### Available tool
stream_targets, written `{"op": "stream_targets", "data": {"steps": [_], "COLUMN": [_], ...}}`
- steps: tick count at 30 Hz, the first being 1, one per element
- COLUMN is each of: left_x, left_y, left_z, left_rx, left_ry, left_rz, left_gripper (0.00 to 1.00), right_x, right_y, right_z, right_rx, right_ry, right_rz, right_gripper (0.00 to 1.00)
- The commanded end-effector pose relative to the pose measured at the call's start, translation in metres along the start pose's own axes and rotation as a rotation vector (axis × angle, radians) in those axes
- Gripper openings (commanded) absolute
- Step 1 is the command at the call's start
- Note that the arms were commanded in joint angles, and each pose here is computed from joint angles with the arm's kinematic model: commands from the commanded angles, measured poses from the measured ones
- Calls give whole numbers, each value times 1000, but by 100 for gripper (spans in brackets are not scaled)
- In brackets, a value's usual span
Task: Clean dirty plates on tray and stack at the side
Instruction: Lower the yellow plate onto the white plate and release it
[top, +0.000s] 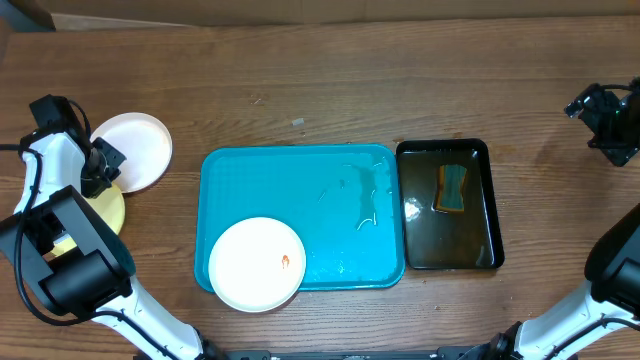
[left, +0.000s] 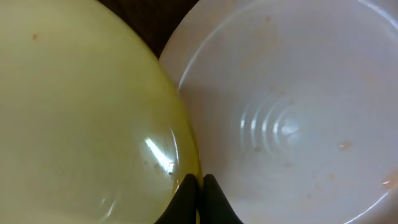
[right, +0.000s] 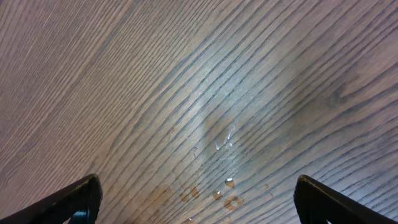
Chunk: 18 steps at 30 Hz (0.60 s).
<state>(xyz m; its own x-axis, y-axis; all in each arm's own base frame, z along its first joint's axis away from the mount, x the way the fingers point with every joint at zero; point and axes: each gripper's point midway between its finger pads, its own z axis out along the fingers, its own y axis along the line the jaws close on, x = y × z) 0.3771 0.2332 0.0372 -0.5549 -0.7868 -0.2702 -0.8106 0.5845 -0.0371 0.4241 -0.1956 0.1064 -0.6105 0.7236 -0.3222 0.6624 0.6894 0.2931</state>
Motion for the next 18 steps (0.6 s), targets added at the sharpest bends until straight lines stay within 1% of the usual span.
{"op": "stream_targets", "data": {"steps": [1, 8, 18], "left_x": [-3, -9, -13], "left_y": [-26, -62, -126], "left_z": [-3, -8, -22], "left_rx": [108, 171, 266], "left_ry": [0, -70, -199], "left_rz": [4, 62, 161], "left_gripper": [4, 4, 4], "right_x": [-11, -11, -11], "right_y": [4, 4, 4], "right_z": [-14, -14, -14], "right_rx": [-14, -14, -14], "right_ry": [-42, -42, -42], "right_rz": [0, 0, 0], "right_gripper": [100, 100, 100]}}
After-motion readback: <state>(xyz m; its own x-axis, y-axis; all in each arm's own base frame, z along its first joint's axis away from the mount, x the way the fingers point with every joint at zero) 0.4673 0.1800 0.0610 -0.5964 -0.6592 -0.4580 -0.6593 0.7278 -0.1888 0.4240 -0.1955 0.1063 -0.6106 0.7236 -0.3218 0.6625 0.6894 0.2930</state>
